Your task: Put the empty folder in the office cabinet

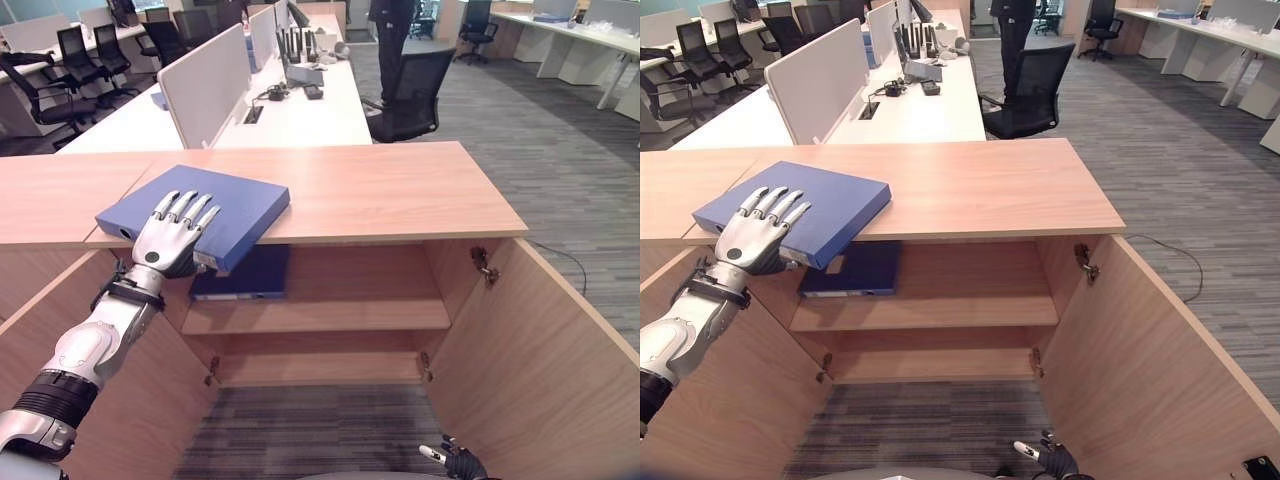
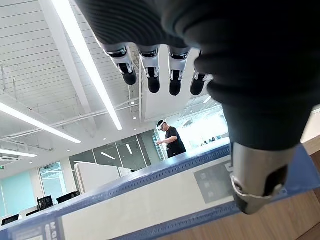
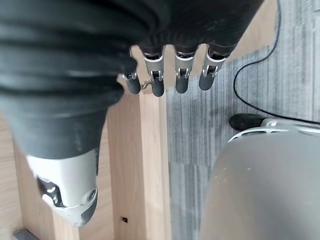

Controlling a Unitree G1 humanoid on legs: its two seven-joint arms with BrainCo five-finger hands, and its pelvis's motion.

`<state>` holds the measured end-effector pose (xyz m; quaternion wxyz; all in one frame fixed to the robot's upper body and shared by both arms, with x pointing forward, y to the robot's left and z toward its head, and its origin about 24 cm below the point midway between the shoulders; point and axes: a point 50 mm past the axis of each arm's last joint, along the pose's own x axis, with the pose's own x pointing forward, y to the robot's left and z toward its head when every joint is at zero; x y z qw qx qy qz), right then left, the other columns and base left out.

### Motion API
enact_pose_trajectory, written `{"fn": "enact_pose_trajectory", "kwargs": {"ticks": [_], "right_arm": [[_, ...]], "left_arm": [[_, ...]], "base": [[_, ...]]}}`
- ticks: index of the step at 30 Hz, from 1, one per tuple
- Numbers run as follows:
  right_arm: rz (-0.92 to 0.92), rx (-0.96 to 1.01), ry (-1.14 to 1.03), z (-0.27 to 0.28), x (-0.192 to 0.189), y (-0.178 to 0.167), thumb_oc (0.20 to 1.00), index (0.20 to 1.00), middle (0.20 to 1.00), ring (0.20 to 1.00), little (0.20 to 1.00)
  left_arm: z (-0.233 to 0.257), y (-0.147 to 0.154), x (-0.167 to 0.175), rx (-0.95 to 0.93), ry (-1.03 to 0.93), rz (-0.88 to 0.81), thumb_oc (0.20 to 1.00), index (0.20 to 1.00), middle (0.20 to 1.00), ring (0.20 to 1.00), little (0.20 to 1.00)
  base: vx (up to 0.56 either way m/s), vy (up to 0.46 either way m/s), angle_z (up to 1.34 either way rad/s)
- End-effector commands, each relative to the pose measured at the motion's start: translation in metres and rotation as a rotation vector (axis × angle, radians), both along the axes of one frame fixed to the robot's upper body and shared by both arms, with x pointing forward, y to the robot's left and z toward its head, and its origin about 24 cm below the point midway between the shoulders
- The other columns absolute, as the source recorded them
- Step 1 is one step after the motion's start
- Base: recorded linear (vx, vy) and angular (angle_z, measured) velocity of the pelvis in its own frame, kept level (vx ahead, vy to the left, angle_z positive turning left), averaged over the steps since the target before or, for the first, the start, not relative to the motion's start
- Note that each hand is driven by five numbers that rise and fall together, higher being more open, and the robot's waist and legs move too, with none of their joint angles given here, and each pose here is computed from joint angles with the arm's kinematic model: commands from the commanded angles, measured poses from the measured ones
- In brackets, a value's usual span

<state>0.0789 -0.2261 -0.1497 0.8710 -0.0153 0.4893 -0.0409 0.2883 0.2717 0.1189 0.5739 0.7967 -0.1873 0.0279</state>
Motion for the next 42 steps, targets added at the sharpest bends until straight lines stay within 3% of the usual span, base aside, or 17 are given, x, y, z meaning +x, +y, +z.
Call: {"fn": "enact_pose_trajectory", "kwargs": {"ticks": [1, 31, 32, 34, 42], "right_arm": [[0.064, -0.019, -0.075, 0.006, 0.025, 0.002, 1.0, 1.0, 1.0, 1.0, 1.0], [0.061, -0.057, -0.063, 0.006, 0.024, -0.004, 1.0, 1.0, 1.0, 1.0, 1.0], [0.059, -0.058, -0.063, 0.006, 0.024, -0.005, 1.0, 1.0, 1.0, 1.0, 1.0], [0.057, -0.059, -0.061, 0.006, 0.023, -0.005, 1.0, 1.0, 1.0, 1.0, 1.0], [0.046, -0.066, -0.051, 0.005, 0.02, -0.007, 1.0, 1.0, 1.0, 1.0, 1.0]], "left_arm": [[0.033, 0.005, 0.015, -0.026, -0.128, 0.035, 1.0, 1.0, 1.0, 1.0, 1.0], [0.002, 0.023, 0.028, -0.151, -0.051, 0.203, 1.0, 1.0, 1.0, 1.0, 1.0], [0.0, 0.025, 0.028, -0.157, -0.046, 0.217, 0.693, 0.693, 0.693, 0.693, 0.693], [0.0, 0.026, 0.028, -0.164, -0.047, 0.22, 0.2, 0.2, 0.2, 0.2, 0.2], [0.001, 0.027, 0.025, -0.211, -0.064, 0.222, 0.2, 0.2, 0.2, 0.2, 0.2]], "base": [[0.02, 0.01, -0.04], [0.0, 0.003, -0.01], [0.0, 0.0, 0.0], [0.0, 0.0, 0.0], [0.0, 0.006, -0.04]]}}
